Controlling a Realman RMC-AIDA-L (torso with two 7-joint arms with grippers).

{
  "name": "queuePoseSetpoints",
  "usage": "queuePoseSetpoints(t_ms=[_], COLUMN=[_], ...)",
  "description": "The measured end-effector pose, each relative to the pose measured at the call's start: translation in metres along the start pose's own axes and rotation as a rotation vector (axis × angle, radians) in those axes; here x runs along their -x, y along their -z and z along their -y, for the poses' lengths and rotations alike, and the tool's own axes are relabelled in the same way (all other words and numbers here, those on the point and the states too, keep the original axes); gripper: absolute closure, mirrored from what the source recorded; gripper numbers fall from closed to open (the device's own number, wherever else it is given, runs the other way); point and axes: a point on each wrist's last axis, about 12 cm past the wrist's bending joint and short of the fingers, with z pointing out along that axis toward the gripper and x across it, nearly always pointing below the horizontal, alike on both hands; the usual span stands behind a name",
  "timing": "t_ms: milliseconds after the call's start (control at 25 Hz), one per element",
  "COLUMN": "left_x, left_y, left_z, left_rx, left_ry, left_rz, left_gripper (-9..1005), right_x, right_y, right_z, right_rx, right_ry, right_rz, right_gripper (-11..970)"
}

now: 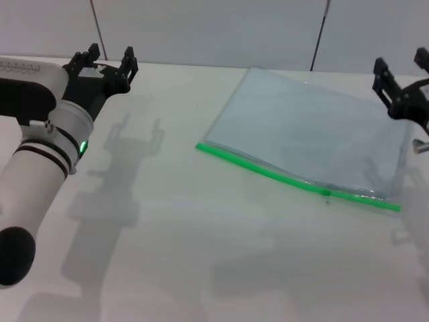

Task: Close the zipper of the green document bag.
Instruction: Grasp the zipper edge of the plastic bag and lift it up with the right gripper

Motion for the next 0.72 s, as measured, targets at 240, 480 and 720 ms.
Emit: queuePoseSetpoints(t_ms=[240, 480, 720], left_x=[0.002, 0.004, 0.001], left_y=[-0.003, -0.004, -0.004], left_z=[0.003, 0.005, 0.002], left_rx=[-0.007, -0.013, -0.006], left_ry=[0.003, 0.003, -0.004], left_rz=[0.006, 0.010, 0.002], left_gripper=[347, 347, 346], right_x=[0.003, -0.009, -0.014], right_y=[-0.001, -0.004, -0.007], right_z=[0.004, 0.002, -0.002], right_rx=[-0.060, -0.114, -0.001], right_ry=[-0.162, -0.204, -0.235], right_rz=[0.099, 0.095, -0.074], right_gripper=[306, 305, 305])
